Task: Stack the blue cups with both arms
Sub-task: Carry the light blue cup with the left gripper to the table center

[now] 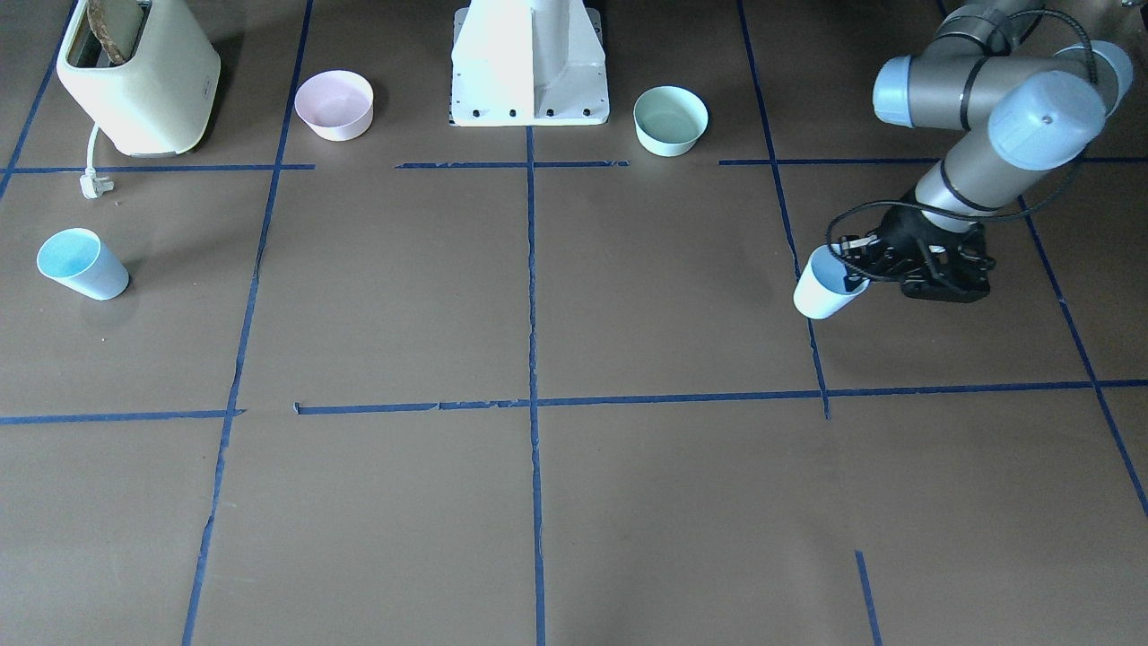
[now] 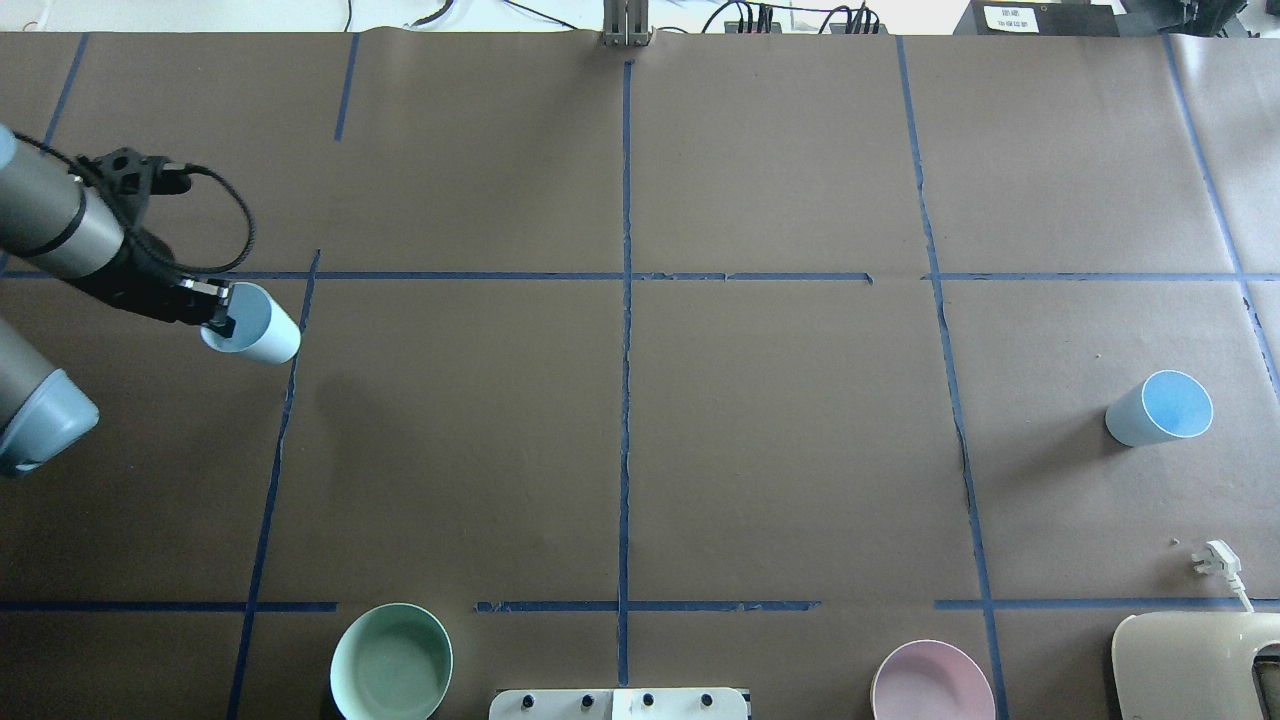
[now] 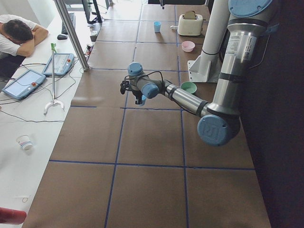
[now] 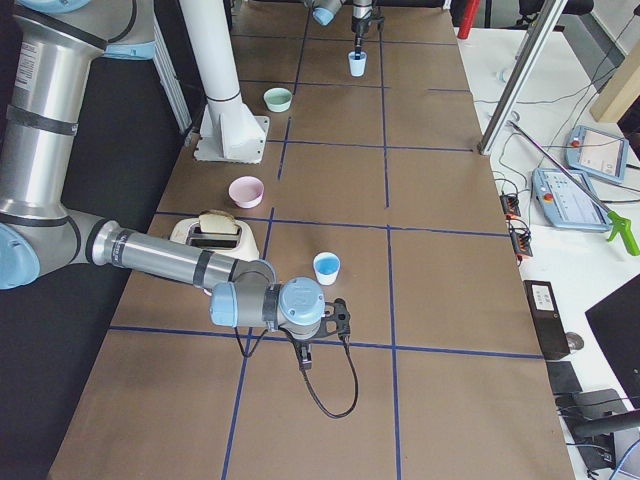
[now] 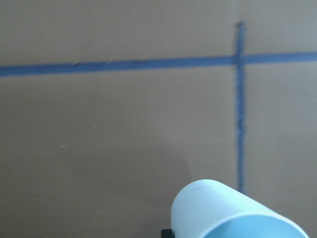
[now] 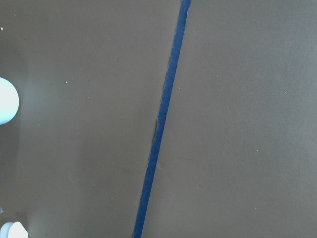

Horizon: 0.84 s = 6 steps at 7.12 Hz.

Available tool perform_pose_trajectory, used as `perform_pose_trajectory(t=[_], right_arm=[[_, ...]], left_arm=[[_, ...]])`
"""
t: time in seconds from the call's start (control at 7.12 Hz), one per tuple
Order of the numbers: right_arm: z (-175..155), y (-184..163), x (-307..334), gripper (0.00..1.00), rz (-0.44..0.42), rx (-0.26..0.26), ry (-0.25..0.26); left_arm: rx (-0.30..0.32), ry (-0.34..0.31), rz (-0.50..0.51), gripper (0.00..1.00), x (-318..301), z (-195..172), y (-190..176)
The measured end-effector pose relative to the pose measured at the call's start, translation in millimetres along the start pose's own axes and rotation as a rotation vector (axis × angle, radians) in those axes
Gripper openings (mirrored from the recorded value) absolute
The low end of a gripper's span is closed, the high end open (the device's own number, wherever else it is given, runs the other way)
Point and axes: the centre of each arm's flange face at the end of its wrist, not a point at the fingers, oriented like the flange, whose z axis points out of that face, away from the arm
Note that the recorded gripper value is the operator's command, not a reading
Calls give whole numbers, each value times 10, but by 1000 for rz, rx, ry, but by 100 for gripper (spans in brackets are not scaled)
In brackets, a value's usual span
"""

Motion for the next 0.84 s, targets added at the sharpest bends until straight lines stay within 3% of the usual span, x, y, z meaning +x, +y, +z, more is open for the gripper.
perform_pose_trajectory(t=[0.42, 0.7, 0.84], right_arm=[[0, 0, 0, 100, 1, 0, 0], [0, 0, 0, 100, 2, 0, 0], [0, 0, -1, 100, 2, 0, 0]], left_arm=[[-22, -1, -152, 0, 2112, 367, 154], [-12, -12, -201, 4, 3110, 673, 208], [-10, -21, -200, 22, 3295, 782, 283]])
